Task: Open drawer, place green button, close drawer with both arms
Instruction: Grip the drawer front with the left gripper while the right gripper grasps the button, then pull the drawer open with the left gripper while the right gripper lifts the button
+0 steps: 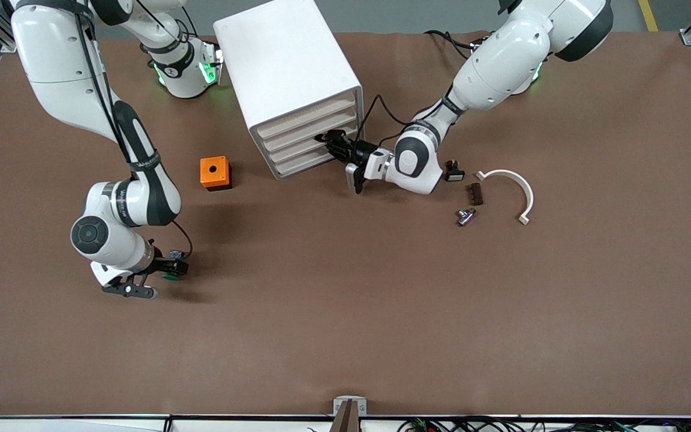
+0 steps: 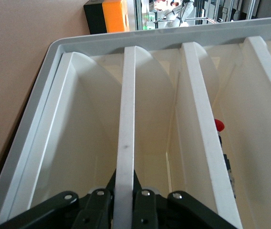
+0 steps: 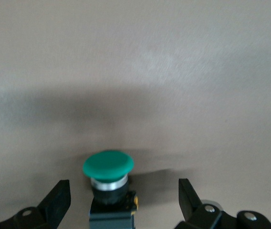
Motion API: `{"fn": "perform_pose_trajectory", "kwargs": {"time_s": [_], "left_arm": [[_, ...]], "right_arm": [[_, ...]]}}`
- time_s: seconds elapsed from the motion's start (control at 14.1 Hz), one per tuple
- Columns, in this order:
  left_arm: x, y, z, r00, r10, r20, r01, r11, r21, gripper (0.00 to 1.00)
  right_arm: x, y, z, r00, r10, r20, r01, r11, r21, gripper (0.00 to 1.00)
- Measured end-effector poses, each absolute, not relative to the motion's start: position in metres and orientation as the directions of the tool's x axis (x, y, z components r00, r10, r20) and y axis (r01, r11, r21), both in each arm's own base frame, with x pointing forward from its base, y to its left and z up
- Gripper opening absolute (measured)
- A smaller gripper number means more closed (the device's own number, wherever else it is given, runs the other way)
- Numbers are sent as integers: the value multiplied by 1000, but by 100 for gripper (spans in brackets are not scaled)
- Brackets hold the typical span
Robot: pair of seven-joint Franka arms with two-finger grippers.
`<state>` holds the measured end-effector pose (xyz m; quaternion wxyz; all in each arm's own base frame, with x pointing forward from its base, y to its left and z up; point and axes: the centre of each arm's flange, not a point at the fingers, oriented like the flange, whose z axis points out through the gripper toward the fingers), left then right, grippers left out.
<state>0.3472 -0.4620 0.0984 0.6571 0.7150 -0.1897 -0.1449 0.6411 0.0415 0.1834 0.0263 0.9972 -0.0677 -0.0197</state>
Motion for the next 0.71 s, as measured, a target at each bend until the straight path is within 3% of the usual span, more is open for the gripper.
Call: {"fn": "perform_pose_trajectory", "kwargs": {"time_s": [0.5, 0.71], "left_arm": [[353, -460, 98, 889, -455, 46, -86, -67, 994, 9], [368, -452, 97, 898, -437, 55, -94, -69, 993, 9]], "right_arm": [[632, 48, 177, 985, -129, -114, -122, -990, 66, 100], [632, 49, 177, 985, -129, -116, -122, -990, 66, 91]]}}
